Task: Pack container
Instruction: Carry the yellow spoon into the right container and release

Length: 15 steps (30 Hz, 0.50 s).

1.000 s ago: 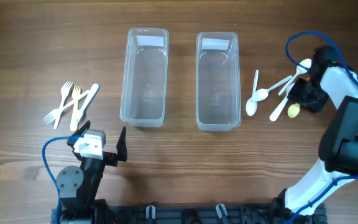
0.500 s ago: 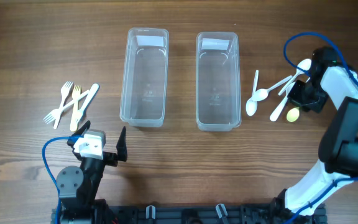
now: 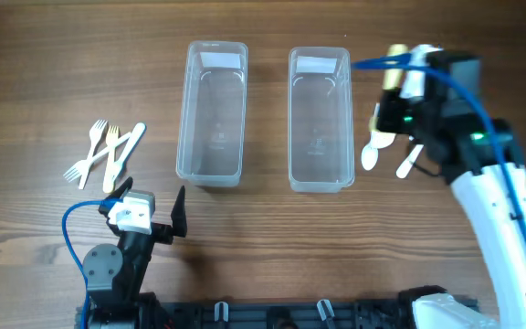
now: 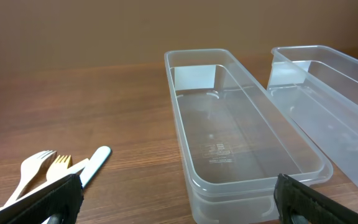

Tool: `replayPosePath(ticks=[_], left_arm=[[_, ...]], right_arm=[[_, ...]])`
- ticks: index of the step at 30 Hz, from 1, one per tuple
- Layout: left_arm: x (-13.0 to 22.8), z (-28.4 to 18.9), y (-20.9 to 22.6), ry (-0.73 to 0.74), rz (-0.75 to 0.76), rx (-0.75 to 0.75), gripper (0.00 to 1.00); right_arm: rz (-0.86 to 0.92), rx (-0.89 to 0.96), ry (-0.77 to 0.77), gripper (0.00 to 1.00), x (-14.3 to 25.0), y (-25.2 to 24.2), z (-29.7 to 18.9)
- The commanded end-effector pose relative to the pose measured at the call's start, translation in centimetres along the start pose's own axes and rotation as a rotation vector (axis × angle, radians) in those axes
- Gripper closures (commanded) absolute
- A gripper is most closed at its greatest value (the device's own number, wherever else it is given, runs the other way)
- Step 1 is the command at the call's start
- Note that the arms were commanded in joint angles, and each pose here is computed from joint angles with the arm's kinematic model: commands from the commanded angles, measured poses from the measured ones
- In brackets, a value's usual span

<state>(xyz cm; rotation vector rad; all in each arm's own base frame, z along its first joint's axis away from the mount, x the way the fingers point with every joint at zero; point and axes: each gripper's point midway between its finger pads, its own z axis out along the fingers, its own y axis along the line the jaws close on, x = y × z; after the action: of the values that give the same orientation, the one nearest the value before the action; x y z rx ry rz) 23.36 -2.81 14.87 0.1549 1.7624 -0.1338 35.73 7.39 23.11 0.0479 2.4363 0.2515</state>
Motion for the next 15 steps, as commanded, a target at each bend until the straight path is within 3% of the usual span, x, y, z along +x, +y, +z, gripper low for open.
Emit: replayPosePath(ticks=[1, 7, 10, 12, 15], left_arm=[[0.1, 0.1, -0.2, -0.005, 0.021, 0.011, 0.0], [0.1, 0.1, -0.2, -0.005, 0.021, 0.011, 0.0], [0.1, 0.1, -0.2, -0.005, 0.021, 0.011, 0.0], [0.1, 0.1, -0.2, -0.005, 0.021, 0.011, 0.0], [0.1, 0.1, -0.2, -0.005, 0.021, 0.011, 0.0]], right_arm=[[-0.021, -0.089, 0.043, 0.96, 1.2, 4.4, 1.4], [-0.041, -0.064, 0.212, 0.93, 4.9, 5.6, 7.1], [-0.044, -0.071, 0.263, 0.52, 6.0, 5.7, 8.6], [-0.077, -0.084, 0.237, 0.43, 5.2, 6.0, 8.1], [-0.106, -0.067, 0.174, 0.39, 2.9, 6.0, 5.8]])
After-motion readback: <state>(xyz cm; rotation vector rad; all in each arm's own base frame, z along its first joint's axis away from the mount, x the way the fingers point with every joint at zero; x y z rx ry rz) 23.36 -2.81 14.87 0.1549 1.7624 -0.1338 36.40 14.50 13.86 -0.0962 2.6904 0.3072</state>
